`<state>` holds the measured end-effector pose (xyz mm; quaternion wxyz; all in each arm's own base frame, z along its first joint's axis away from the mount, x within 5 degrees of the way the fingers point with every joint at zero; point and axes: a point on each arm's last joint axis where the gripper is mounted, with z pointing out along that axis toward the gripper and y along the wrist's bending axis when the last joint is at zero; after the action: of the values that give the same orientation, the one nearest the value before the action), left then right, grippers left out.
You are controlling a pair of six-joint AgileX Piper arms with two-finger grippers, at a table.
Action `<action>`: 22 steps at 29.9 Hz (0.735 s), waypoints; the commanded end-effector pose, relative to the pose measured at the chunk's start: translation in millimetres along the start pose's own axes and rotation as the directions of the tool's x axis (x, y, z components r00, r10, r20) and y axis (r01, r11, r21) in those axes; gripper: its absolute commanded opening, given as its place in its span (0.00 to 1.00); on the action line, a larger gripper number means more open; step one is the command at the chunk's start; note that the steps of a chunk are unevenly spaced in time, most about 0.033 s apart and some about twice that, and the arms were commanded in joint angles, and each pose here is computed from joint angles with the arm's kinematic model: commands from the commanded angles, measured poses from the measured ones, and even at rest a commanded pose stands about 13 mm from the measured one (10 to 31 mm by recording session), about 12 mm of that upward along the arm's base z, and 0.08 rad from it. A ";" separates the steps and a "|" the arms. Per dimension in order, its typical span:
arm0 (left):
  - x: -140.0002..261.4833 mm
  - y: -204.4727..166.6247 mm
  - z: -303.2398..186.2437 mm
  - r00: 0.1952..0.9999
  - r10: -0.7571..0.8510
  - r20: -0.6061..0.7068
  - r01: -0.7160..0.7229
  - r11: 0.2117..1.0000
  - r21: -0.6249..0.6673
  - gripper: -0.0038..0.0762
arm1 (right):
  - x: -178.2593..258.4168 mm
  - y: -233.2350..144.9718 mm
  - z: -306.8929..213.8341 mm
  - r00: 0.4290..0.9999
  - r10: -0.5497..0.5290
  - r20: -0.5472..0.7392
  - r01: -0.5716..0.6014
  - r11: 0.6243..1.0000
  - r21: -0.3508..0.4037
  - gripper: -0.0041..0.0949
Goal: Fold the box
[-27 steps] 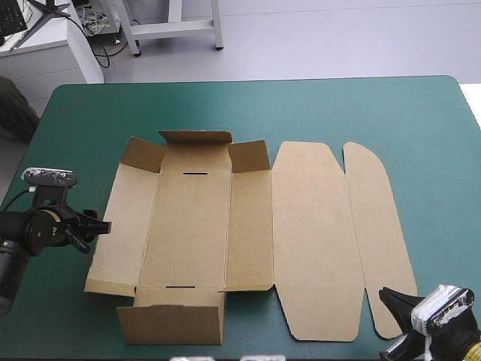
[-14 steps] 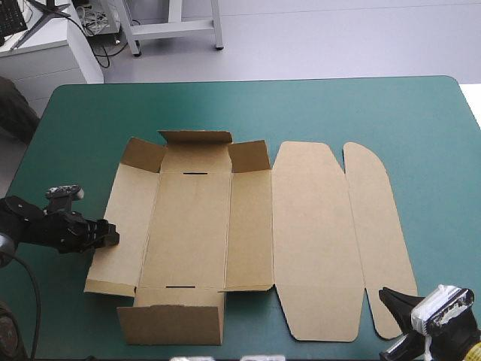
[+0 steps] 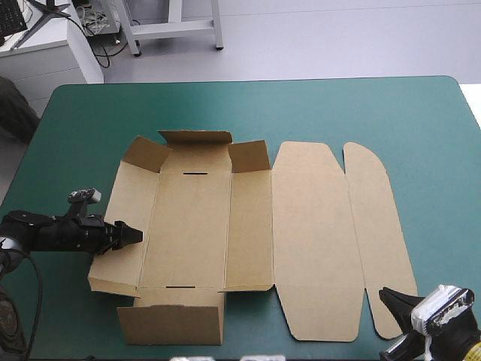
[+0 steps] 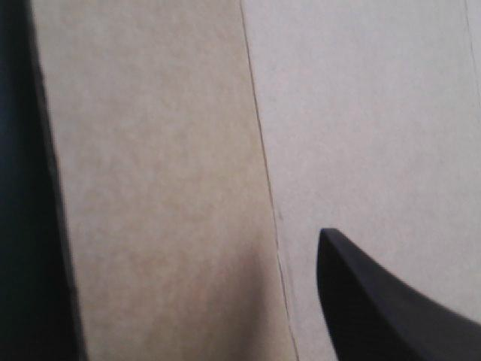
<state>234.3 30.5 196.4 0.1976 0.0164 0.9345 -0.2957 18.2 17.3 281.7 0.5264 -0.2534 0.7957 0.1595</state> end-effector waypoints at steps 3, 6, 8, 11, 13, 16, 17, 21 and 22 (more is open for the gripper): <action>1.0 -12.4 -4.8 0.997 0.073 -0.019 -0.071 0.994 0.088 0.28 | -12.4 -0.9 -2.7 0.997 -0.003 0.075 0.003 1.000 0.013 0.02; 1.9 -14.6 -5.3 0.996 0.089 -0.029 -0.085 0.990 0.113 0.11 | -12.4 -0.9 -2.7 0.997 -0.001 0.075 0.001 1.000 0.012 0.02; 0.2 -15.0 -6.2 0.995 0.102 -0.024 -0.099 0.989 0.113 0.04 | -12.5 -0.8 -2.7 0.997 0.000 0.075 -0.001 1.000 0.011 0.02; -5.4 -16.0 -9.2 0.993 0.115 -0.009 -0.114 0.988 0.109 0.04 | -12.5 -0.8 -2.7 0.997 0.000 0.075 -0.001 1.000 0.011 0.02; -11.7 -17.3 -12.9 0.991 0.132 0.006 -0.132 0.986 0.104 0.04 | -12.5 -0.8 -2.7 0.997 0.000 0.075 -0.001 1.000 0.011 0.02; -29.4 -21.0 -23.5 0.982 0.180 0.053 -0.184 0.980 0.079 0.04 | -12.6 -0.8 -2.7 0.997 0.000 0.077 -0.001 1.000 0.011 0.02; -35.2 -22.7 -27.0 0.979 0.191 0.065 -0.195 0.978 0.069 0.04 | -12.6 -0.6 -2.7 0.997 0.001 0.077 -0.002 1.000 0.010 0.02; -65.4 -40.0 -43.4 0.943 0.329 0.060 -0.328 0.944 -0.020 0.04 | -12.6 -0.6 -2.7 0.997 -0.003 0.077 0.002 1.000 0.010 0.02; -73.3 -46.5 -46.9 0.928 0.371 0.046 -0.368 0.928 -0.054 0.04 | -12.6 -0.6 -2.7 0.997 -0.003 0.077 0.002 1.000 0.010 0.02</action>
<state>264.5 32.4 245.8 0.2321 0.1430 0.9252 -0.2642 18.3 17.4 281.4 0.5261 -0.2535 0.7959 0.1594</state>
